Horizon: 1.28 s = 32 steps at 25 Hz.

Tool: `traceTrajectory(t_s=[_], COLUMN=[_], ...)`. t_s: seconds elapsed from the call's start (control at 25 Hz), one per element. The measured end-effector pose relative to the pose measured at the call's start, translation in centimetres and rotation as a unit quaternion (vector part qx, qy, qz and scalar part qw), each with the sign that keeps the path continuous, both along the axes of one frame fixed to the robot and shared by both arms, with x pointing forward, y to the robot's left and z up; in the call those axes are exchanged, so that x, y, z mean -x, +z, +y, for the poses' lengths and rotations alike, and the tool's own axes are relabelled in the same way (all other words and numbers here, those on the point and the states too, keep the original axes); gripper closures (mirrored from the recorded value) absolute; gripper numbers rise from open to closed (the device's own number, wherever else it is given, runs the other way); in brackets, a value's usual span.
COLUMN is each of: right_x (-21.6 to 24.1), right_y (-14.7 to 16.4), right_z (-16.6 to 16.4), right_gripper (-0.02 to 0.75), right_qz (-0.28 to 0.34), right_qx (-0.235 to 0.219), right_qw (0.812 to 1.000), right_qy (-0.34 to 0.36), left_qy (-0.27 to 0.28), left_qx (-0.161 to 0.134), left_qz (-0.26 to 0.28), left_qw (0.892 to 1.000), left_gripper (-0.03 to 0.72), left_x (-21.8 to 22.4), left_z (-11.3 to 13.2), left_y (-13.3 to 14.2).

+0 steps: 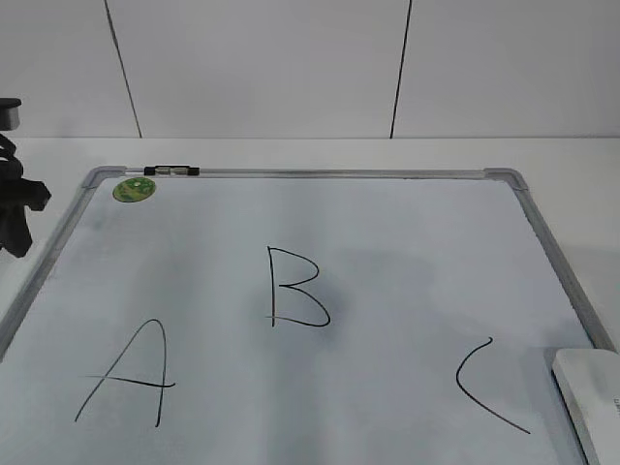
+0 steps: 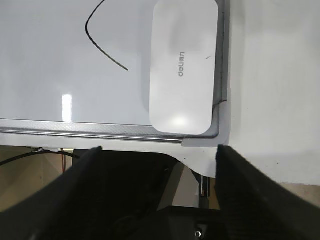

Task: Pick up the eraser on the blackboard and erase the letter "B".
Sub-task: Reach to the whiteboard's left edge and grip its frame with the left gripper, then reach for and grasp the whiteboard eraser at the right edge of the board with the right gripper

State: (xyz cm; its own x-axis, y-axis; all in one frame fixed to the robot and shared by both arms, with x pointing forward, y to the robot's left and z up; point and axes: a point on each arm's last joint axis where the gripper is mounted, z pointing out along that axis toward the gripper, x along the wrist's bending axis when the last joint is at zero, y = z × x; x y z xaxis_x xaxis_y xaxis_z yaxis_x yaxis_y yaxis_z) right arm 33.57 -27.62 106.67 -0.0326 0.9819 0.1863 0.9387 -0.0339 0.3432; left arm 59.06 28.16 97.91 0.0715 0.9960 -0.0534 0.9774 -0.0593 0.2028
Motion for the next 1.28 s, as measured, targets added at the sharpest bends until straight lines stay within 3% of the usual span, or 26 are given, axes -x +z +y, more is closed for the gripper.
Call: traceTrajectory(t_s=[0.84, 1.04, 1.28], right_x=[0.0, 0.0, 0.0], right_y=[0.0, 0.0, 0.0], right_z=[0.0, 0.0, 0.0], right_gripper=[0.206, 0.206, 0.206], right_qz=[0.000, 0.000, 0.000], right_qx=[0.000, 0.000, 0.000], right_qw=[1.000, 1.000, 1.000], right_qy=[0.000, 0.000, 0.000], left_qy=[-0.012, -0.013, -0.013], left_qx=[-0.012, -0.012, -0.011], left_qz=[0.050, 0.051, 0.053], left_qw=[0.999, 0.999, 0.998], left_gripper=[0.452, 0.454, 0.536], left_x=[-1.3, -1.5, -1.5], left_z=[0.1, 0.1, 0.1], left_y=[-5.0, -5.0, -5.1])
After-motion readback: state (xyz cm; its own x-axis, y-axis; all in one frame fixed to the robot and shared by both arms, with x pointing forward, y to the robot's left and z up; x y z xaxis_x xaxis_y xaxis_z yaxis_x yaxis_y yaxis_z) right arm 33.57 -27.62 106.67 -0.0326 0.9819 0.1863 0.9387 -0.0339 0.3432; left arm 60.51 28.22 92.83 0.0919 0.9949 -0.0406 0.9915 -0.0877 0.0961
